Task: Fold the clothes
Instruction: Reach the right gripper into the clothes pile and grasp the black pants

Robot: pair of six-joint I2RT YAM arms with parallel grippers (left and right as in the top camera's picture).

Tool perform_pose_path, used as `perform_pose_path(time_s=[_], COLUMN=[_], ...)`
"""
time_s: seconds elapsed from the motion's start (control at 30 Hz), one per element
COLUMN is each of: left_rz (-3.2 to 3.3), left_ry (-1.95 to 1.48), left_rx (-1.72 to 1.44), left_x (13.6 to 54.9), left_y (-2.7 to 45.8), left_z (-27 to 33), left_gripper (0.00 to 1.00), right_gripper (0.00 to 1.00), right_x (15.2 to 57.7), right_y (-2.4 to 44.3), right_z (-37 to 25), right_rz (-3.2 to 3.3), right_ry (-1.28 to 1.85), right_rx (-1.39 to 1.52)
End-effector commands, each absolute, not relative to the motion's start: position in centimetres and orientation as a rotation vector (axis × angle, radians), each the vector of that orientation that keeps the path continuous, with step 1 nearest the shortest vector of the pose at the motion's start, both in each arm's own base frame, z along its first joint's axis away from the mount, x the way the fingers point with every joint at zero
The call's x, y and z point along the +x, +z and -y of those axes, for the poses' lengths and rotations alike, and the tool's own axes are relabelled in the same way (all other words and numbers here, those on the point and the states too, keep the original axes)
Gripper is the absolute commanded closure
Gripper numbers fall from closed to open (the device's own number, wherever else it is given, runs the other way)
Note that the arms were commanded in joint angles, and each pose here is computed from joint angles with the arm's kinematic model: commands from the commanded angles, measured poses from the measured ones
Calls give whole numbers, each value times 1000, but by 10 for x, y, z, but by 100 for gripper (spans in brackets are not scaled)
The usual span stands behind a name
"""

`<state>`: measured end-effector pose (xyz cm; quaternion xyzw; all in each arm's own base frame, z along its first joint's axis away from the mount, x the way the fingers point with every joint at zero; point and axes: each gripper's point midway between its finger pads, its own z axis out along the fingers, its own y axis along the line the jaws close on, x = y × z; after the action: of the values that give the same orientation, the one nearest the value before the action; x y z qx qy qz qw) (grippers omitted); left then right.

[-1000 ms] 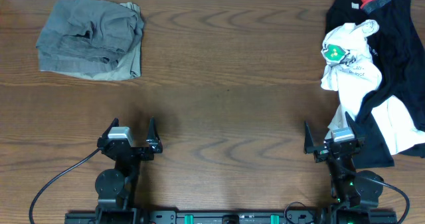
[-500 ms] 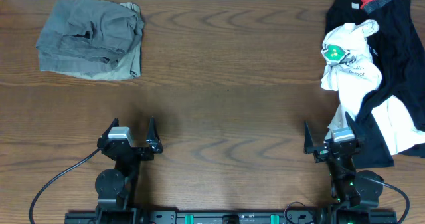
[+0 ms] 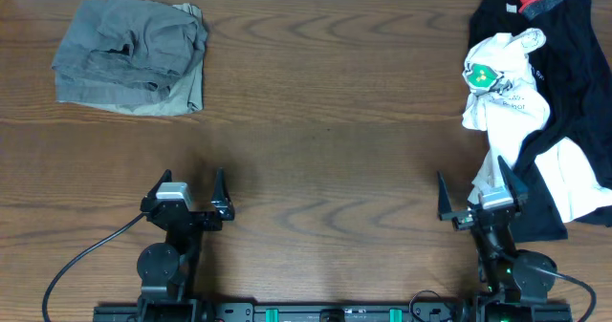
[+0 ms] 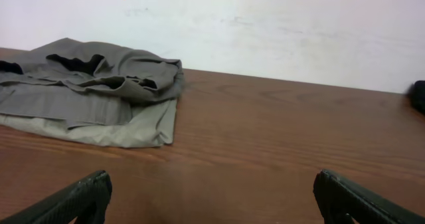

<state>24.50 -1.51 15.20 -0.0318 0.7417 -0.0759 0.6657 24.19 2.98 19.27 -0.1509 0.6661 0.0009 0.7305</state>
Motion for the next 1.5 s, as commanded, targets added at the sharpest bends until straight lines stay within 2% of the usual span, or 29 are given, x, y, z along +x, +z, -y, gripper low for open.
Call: perform_pose_path(time_s=[0.0,0.27,0.53,0.73,0.9,1.07,1.23,1.37,1.47], left_rz=[-1713,-1811,-2078,-2299,-2513,-2704,-2792,-2857,-2855], left_ry=[-226,-222,-227,-234,-220,-404,-550,-566,-556], left_rx=[-46,-55,-73,-66,-53,77,77,61,89], left_x=[243,243,276,316,353,376,388,387,389], left_y=[144,172,205,223,217,203,171,151,148], left_z=[24,24,27,32,34,61,77,78,77], left_gripper=[2,2,2,2,2,2,2,2,2], right_gripper=[1,1,1,1,1,1,1,2,7], right_x=[236,240,298,358,398,433,458,484,492], right_y=[214,273,321,315,296,293,287,288,282], right_z=[-37,-38,-43,-37,-32,-28,-11,69,123], right_rz=[-1422,-1445,-1633,-1912,-2136,-2246,-2248,-2230,-2193], right_ry=[79,85,185,282,289,334,296,43,-58], right_rx=[-321,-332,-387,-354,-470,-465,-354,62,240])
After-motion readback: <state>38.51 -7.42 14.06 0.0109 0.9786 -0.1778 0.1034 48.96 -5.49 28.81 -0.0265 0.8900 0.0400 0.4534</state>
